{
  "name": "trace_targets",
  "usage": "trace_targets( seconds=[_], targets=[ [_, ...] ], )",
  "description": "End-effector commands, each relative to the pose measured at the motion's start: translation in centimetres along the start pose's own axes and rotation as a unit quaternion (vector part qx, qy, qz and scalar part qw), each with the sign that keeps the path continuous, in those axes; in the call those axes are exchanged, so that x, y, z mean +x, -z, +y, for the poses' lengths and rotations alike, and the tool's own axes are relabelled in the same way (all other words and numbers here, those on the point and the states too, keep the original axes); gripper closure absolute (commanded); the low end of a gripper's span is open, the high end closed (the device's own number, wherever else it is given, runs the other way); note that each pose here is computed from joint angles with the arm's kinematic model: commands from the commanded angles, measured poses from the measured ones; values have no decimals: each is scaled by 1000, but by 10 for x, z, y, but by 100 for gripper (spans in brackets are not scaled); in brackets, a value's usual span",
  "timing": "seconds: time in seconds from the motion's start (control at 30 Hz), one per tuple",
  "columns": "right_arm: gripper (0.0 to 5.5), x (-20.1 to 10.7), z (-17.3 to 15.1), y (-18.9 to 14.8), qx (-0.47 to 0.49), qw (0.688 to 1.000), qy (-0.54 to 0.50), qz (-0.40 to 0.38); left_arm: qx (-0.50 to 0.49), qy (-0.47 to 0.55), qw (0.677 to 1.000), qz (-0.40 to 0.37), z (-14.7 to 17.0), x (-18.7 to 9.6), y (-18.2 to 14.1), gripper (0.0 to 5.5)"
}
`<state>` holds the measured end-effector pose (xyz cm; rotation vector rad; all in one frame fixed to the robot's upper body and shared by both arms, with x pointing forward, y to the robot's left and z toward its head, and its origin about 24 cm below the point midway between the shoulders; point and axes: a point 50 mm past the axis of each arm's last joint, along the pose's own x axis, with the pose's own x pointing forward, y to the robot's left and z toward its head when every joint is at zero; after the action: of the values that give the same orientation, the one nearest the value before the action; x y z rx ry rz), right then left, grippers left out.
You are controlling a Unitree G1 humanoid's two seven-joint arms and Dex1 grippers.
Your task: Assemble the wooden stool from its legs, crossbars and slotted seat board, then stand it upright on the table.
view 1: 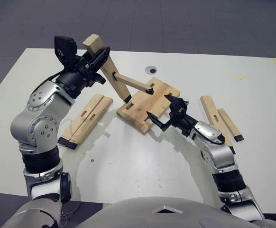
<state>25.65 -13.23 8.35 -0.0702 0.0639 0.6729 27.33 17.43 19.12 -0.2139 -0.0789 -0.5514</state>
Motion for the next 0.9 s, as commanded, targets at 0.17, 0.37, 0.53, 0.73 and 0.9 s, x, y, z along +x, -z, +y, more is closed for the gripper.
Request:
trace_targets(
  seconds=[0.17,0.37,0.53,0.73,0.9],
  targets=[
    [10,-19,-30,-9,20,996,92,-12,11,-5,1000,29,2,-4,16,448],
    [10,-18,-27,-5,23,995,94,-5,30,2,1000,8,5,11,16,448],
    [10,-19,-27,-4,20,994,105,-3,57,5,997,44,12,9,24,448],
    [10,-22,-35,-3,12,992,127,3,64,11,995,74,16,-5,30,448],
    [10,-21,-32,0,9,993,121,11,52,5,998,18,16,2,10,448]
  ],
)
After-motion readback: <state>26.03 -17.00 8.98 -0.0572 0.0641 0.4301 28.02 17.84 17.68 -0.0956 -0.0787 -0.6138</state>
